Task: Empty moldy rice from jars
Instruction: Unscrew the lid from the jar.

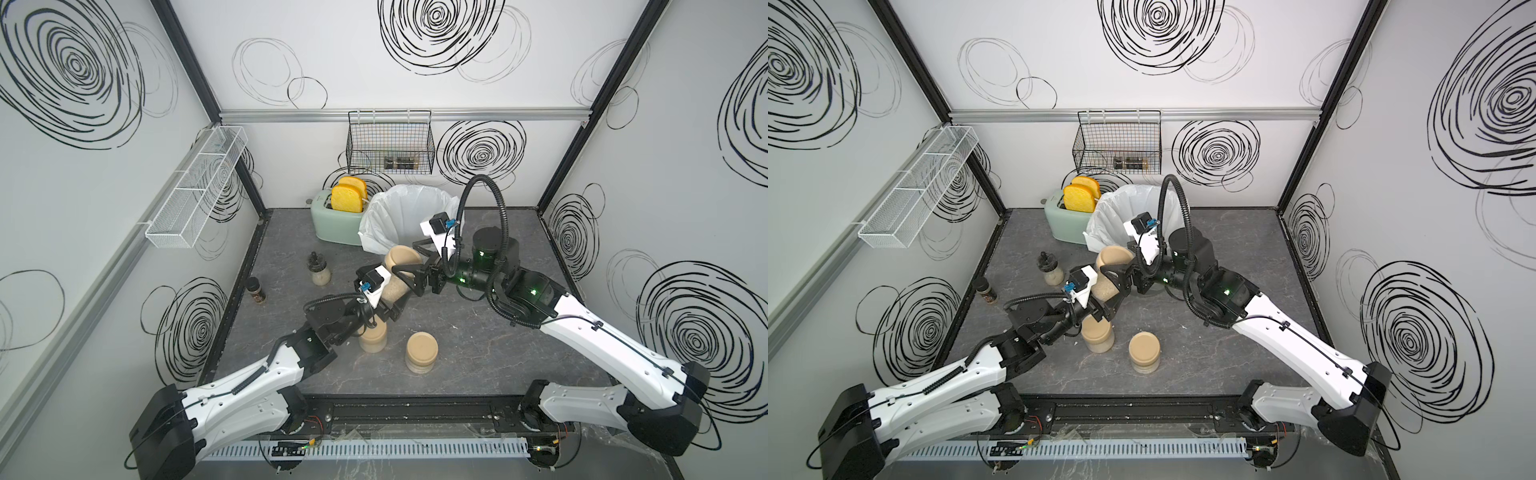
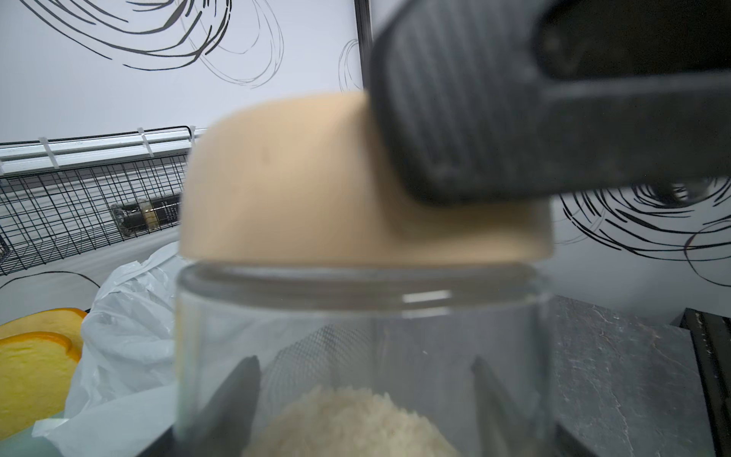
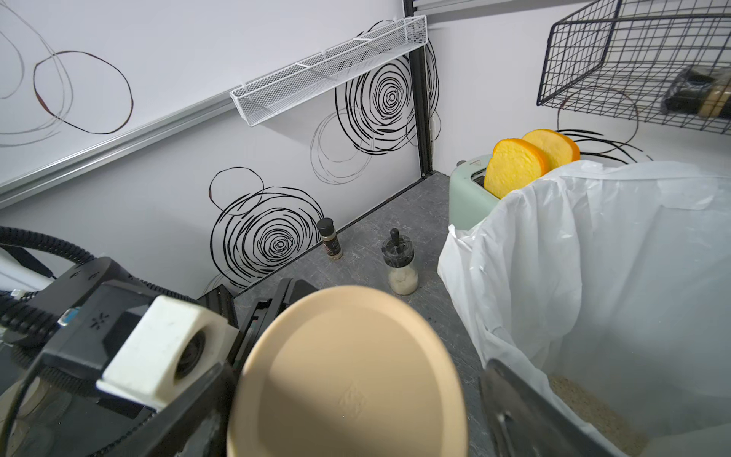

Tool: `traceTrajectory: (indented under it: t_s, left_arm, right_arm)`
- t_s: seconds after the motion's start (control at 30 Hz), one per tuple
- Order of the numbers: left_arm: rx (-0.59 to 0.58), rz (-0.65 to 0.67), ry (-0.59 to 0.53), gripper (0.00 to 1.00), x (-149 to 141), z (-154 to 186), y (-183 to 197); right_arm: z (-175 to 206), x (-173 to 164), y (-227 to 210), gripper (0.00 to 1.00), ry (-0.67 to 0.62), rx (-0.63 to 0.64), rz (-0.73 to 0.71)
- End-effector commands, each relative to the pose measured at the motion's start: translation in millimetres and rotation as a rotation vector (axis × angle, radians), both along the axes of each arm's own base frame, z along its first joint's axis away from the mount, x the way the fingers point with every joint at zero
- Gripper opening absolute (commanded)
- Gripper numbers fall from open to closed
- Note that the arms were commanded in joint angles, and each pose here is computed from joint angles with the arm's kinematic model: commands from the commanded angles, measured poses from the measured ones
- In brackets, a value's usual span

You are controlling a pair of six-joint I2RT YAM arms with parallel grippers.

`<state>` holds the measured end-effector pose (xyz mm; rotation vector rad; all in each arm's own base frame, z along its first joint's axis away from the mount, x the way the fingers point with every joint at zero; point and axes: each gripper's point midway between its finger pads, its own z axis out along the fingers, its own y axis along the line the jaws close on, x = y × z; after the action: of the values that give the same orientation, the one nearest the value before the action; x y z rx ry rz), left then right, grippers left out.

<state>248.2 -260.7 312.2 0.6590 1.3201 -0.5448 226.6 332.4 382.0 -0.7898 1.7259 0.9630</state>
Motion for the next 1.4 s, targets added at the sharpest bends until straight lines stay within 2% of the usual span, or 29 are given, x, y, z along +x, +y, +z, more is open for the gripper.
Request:
traceTrajectory:
  t_s: [0.0, 0.07, 0.13, 0.3, 0.4, 0.53, 0.7, 0.8, 1.0, 1.17, 1.37]
  left_arm:
    - [-0.145, -0.007, -0.161, 0.56, -11.3, 58.3, 6.5]
    - [-0.145, -0.012, -0.161, 0.56, -11.9, 58.5, 5.5]
    - [-0.148, -0.015, -0.162, 0.56, -12.5, 59.0, 5.1]
    - [-0.139, -0.036, -0.149, 0.56, -13.6, 57.9, 1.1]
    - [-0.150, -0.072, -0.143, 0.57, -17.3, 60.4, -0.9]
    - [-0.200, -0.214, -0.116, 0.56, -30.2, 71.5, -3.3]
    - [-0.213, -0.483, -0.065, 0.55, -57.6, 86.2, -8.1]
    - [-0.241, -0.632, -0.032, 0.56, -73.3, 95.3, -6.0]
    - [-0.350, -0.848, 0.010, 0.56, -95.9, 113.2, 7.4]
    - [-0.379, -0.968, 0.027, 0.54, -107.0, 119.0, 7.9]
    - [-0.380, -0.984, 0.024, 0.54, -106.6, 119.4, 5.9]
  right_arm:
    - [4.3, 1.8, 4.7, 0.98, -0.011, 0.023, -0.005]
    - [4.2, 1.5, 5.9, 0.99, -0.011, 0.025, 0.001]
    - [2.9, 1.0, 7.6, 0.94, -0.009, 0.022, 0.010]
    - [1.3, -0.7, 8.8, 0.70, -0.010, 0.024, 0.025]
    - [-0.5, -3.5, 10.2, 0.64, -0.009, 0.021, 0.046]
    - [-2.6, -11.6, 9.7, 0.62, -0.011, 0.020, 0.107]
    - [4.6, -23.5, 0.1, 0.60, -0.023, 0.053, 0.195]
    - [12.5, -38.3, -2.7, 0.60, -0.037, 0.086, 0.302]
    - [17.6, -66.4, -1.0, 0.61, -0.071, 0.083, 0.487]
    - [16.3, -76.0, -0.7, 0.60, -0.071, 0.073, 0.564]
    - [17.5, -77.7, -1.3, 0.60, -0.071, 0.079, 0.598]
